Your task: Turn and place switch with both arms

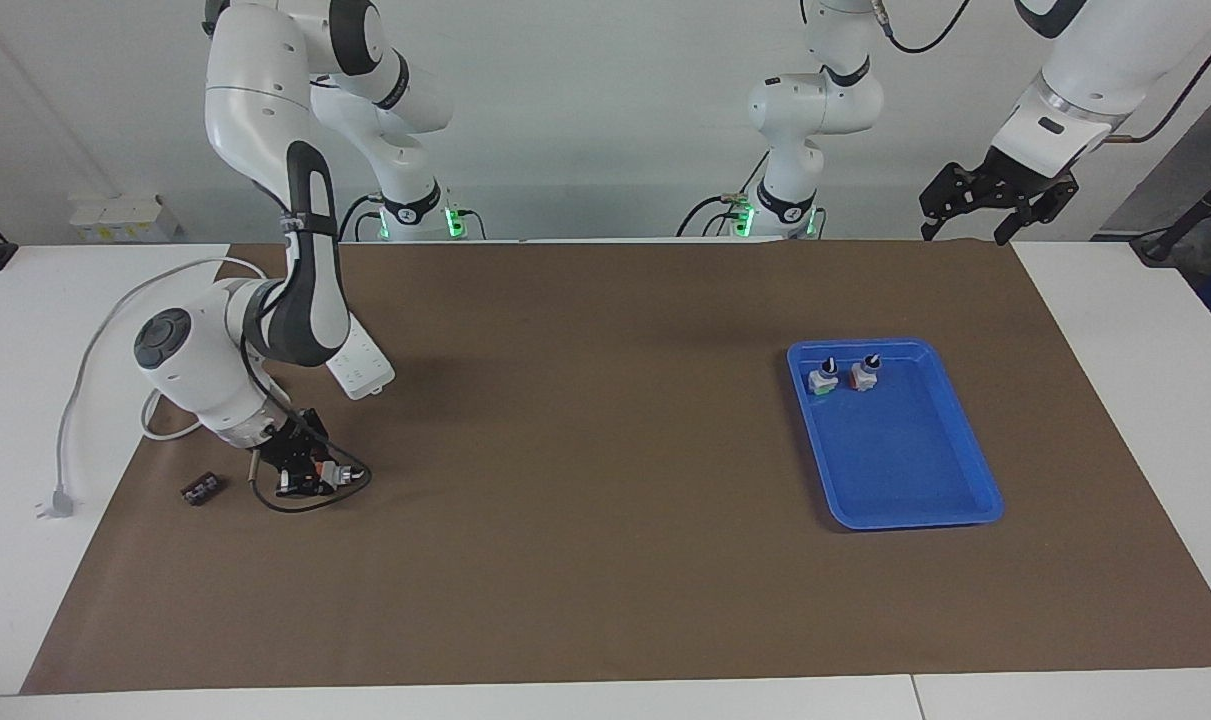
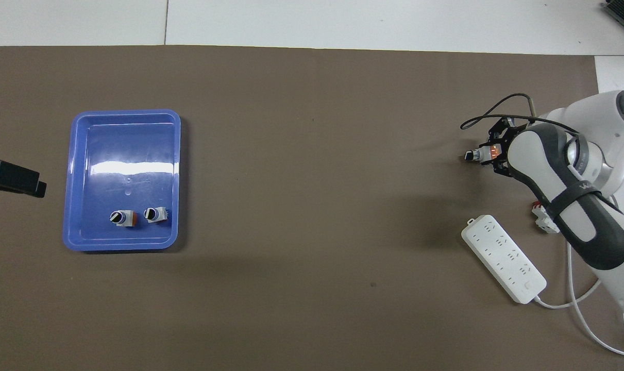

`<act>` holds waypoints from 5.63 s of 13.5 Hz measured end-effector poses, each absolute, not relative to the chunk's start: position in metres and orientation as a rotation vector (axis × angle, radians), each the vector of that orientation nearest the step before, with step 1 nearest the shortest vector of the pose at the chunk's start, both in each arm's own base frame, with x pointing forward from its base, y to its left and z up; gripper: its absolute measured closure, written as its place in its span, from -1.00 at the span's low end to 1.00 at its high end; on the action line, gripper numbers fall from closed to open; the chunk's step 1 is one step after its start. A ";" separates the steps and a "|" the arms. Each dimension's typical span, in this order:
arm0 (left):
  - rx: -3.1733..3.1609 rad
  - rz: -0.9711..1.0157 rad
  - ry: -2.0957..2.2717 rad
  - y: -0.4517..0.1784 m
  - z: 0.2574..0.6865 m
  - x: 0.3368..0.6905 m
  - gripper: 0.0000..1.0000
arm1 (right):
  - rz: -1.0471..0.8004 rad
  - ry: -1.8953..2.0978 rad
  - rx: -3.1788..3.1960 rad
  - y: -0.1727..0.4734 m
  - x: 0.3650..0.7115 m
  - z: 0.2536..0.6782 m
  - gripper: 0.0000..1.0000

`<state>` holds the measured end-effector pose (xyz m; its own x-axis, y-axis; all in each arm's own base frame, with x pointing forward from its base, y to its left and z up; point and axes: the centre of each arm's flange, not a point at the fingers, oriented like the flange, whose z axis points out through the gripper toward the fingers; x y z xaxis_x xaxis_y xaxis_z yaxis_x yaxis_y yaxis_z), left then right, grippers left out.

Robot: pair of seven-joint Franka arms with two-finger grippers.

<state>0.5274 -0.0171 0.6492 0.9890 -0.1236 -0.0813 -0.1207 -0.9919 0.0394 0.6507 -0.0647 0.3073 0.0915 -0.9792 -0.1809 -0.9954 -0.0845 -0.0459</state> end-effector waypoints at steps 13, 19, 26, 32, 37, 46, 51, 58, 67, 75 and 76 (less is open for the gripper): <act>3.098 -0.136 -0.195 -0.020 0.649 0.527 -1.00 | 0.557 1.493 -2.145 0.210 0.561 0.571 0.18; 2.898 -0.117 -0.220 -0.045 0.654 0.524 -0.99 | 0.667 1.490 -2.016 0.325 0.518 0.598 0.18; 2.572 -0.053 -0.261 -0.104 0.651 0.519 -0.91 | 0.681 1.513 -2.009 0.327 0.520 0.590 0.18; 2.436 -0.019 -0.319 -0.177 0.634 0.494 -0.49 | 0.666 1.541 -1.971 0.323 0.525 0.593 0.18; 2.369 -0.012 -0.328 -0.207 0.641 0.484 -0.22 | 0.644 1.550 -1.942 0.324 0.527 0.595 0.18; 2.366 0.090 -0.261 -0.240 0.636 0.484 -0.12 | 0.644 1.550 -1.942 0.324 0.527 0.595 0.18; 2.364 0.091 -0.258 -0.240 0.637 0.483 0.01 | 0.644 1.549 -1.943 0.325 0.527 0.595 0.18; 2.362 0.075 -0.247 -0.245 0.635 0.480 0.29 | 0.644 1.549 -1.944 0.325 0.527 0.595 0.18; 2.346 -0.118 0.218 -0.245 0.637 0.477 0.80 | 0.644 1.551 -1.943 0.324 0.527 0.595 0.18; 2.071 -0.473 1.204 -0.253 0.642 0.478 0.80 | 0.634 1.562 -1.929 0.316 0.532 0.597 0.18; 2.022 -0.508 1.297 -0.253 0.642 0.478 0.80 | 0.632 1.562 -1.927 0.316 0.532 0.597 0.18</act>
<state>0.4780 -0.2534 0.6419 0.4293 0.6406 -0.6366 0.9026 -0.2789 0.3280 0.5320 0.3156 0.5970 0.2046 -0.7076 -0.6764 -0.9788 -0.1524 -0.1367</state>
